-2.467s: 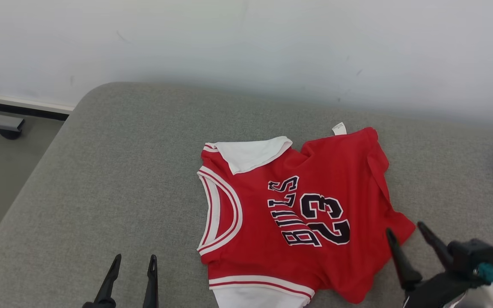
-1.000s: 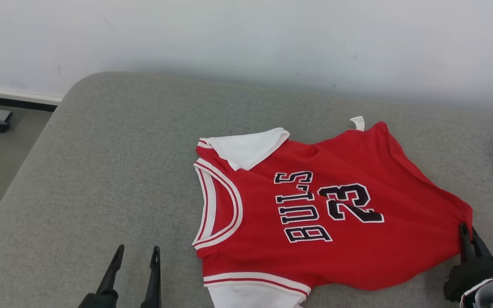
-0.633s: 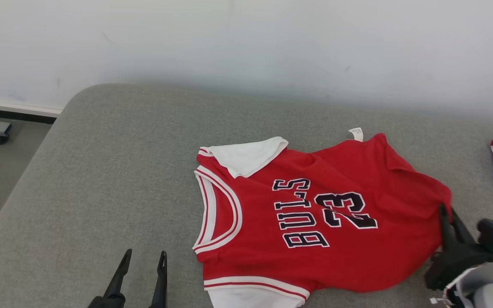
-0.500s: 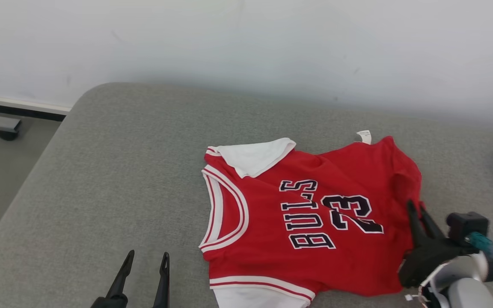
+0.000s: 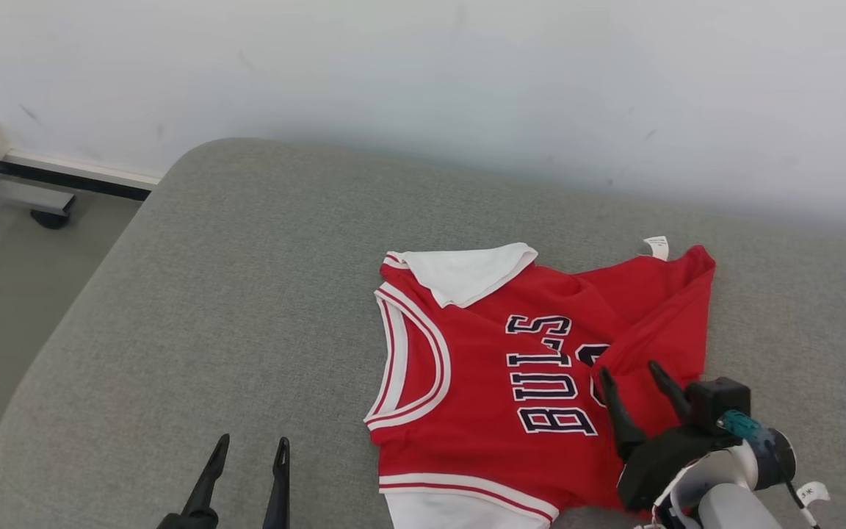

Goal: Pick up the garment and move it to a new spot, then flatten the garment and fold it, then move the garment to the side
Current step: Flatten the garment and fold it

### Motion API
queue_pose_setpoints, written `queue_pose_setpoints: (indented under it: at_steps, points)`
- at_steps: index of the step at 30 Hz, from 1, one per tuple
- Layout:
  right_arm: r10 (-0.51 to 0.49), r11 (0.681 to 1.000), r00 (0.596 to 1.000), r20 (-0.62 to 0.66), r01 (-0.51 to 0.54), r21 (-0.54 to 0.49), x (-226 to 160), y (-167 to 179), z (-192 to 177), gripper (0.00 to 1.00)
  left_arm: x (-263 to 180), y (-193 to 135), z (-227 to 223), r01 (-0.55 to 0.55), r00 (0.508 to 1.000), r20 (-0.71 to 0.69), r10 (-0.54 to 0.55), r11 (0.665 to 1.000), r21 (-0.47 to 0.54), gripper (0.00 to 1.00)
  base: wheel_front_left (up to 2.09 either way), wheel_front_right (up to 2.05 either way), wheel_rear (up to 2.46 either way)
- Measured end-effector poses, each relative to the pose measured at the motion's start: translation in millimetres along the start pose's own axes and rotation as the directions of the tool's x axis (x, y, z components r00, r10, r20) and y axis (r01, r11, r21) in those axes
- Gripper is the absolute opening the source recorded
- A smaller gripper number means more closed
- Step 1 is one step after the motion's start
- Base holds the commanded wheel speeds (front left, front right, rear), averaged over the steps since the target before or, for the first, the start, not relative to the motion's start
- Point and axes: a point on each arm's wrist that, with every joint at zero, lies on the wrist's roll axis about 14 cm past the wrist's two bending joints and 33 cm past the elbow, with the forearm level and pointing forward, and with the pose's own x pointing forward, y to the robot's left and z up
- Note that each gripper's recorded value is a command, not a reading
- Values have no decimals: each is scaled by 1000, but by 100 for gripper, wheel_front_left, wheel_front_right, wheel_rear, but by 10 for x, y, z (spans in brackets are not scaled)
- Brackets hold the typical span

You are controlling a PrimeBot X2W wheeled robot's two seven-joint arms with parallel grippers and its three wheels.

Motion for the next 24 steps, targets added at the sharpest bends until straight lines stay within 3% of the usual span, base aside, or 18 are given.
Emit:
queue_pose_setpoints:
  at_steps: [4,9,18,19,20,21,22,23,24]
  points:
    - [-33,999,997,72,33,1,-63,-189,149,100,13,-8,-11,2,1000,-3,-2,1000,2,100,0,0,0]
    - [-89,996,993,75,90,-18,-156,-477,199,100,49,-44,8,16,1000,4,-16,1000,5,100,0,0,0]
    - [-101,995,992,-75,99,-31,-66,-599,-71,100,44,-23,-15,12,1000,-7,-12,1000,8,100,0,0,0]
    - [-101,995,990,-99,99,-29,-56,-598,-131,95,42,-12,-15,8,1000,-7,-8,1000,8,100,0,0,0]
    - [-102,995,987,-122,100,-24,-50,-599,-192,82,41,0,-14,3,1000,-7,-3,1000,9,100,0,0,0]
    - [-97,995,983,-154,94,-21,-34,-576,-284,53,33,22,-22,-4,1000,-11,4,1000,10,100,0,0,0]
    - [-97,995,983,-154,94,-21,-34,-576,-284,45,33,22,-22,-4,1000,-11,4,1000,10,100,0,0,0]
    - [-93,996,984,-155,91,-17,-19,-560,-297,18,29,30,-27,-7,1000,-13,7,1000,9,100,0,0,0]
    - [-88,996,984,-157,87,-15,-3,-544,-308,0,28,41,-33,-11,1000,-15,11,1000,9,100,0,0,0]
